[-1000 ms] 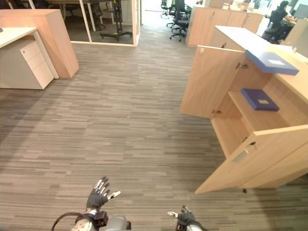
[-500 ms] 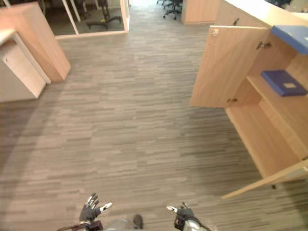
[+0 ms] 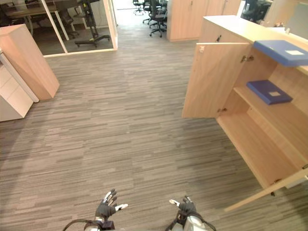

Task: Walk over to the cabinet, pick up the folder, carry it to the office cabinet, place the folder inside the office cabinet, then close the office cabinet door

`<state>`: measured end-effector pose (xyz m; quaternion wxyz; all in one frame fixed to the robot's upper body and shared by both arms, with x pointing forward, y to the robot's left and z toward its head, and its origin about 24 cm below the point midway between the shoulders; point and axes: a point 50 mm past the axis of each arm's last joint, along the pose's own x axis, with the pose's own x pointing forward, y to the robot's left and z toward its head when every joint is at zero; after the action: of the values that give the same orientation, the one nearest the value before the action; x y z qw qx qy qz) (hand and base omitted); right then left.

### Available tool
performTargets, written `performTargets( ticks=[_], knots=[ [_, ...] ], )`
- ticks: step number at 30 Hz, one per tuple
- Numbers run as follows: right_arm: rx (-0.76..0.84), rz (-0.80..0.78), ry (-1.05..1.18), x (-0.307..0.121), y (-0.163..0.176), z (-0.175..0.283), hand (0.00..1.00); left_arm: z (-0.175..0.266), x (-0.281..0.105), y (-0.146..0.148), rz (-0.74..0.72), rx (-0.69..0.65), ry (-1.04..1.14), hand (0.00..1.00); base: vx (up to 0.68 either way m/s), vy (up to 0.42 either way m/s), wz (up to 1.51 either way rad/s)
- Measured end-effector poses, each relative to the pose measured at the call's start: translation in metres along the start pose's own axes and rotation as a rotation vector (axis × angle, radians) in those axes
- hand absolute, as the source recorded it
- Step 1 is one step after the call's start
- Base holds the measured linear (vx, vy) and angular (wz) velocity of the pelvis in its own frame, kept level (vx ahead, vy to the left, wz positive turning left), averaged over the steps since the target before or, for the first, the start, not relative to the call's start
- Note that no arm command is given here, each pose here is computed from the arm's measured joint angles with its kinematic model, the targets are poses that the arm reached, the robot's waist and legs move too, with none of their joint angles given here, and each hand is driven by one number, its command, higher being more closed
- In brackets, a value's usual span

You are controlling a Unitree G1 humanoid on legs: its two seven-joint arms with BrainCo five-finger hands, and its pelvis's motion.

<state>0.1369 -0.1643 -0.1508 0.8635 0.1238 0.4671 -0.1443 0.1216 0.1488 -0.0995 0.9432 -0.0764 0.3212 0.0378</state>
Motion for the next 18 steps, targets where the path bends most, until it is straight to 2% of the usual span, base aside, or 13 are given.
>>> performTargets(
  ticks=[9,14,18],
  knots=[
    [0.025,-0.024,0.005,-0.002,-0.009,-0.005,0.0,0.006,-0.007,0.003,0.002,0.01,-0.024,0.0,0.35,-0.181,0.01],
    [0.03,-0.034,0.018,-0.003,-0.011,-0.008,0.0,-0.005,-0.015,0.021,0.111,-0.064,0.009,0.0,0.34,0.112,-0.94],
    [0.025,-0.037,0.028,-0.003,-0.01,-0.01,0.0,-0.016,-0.019,0.032,0.177,-0.087,0.055,0.0,0.33,0.296,-1.08]
  ],
)
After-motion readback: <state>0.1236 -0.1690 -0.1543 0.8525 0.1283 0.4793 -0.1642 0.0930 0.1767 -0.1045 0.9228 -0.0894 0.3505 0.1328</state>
